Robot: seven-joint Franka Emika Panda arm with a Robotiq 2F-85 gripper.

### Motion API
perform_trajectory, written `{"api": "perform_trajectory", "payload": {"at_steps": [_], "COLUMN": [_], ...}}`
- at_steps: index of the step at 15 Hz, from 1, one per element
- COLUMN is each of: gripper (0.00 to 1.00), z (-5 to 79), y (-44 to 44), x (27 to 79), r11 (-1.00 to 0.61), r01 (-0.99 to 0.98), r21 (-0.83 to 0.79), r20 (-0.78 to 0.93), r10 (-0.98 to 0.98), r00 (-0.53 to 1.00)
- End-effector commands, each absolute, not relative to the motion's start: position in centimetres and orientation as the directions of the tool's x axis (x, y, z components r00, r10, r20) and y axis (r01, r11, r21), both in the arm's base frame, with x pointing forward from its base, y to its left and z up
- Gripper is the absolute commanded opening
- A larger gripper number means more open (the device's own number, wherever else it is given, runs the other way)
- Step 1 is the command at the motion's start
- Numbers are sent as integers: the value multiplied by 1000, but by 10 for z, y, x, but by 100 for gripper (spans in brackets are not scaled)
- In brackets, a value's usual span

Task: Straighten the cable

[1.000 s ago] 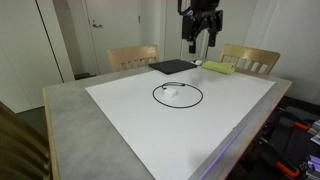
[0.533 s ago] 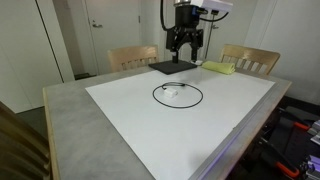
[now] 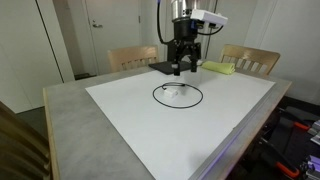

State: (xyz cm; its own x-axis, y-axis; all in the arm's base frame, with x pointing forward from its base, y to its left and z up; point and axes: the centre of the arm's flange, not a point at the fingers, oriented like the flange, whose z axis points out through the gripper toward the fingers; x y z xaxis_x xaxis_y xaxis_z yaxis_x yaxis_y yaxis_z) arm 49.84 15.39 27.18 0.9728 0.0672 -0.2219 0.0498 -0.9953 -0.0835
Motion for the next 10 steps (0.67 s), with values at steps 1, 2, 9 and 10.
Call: {"api": "perform_trajectory", "payload": {"at_steps": [1, 2, 9, 10], "gripper": [100, 100, 100, 100], "z": [268, 266, 257, 255], "y": [154, 155, 158, 158], "x": [496, 495, 497, 498], "r11": [-995, -995, -991, -985], "r01": [54, 57, 135, 166], "r21": [-80, -78, 22, 43], "r20": [-239, -248, -232, -221], "r10": [72, 75, 127, 152], "r00": [968, 966, 965, 963]}}
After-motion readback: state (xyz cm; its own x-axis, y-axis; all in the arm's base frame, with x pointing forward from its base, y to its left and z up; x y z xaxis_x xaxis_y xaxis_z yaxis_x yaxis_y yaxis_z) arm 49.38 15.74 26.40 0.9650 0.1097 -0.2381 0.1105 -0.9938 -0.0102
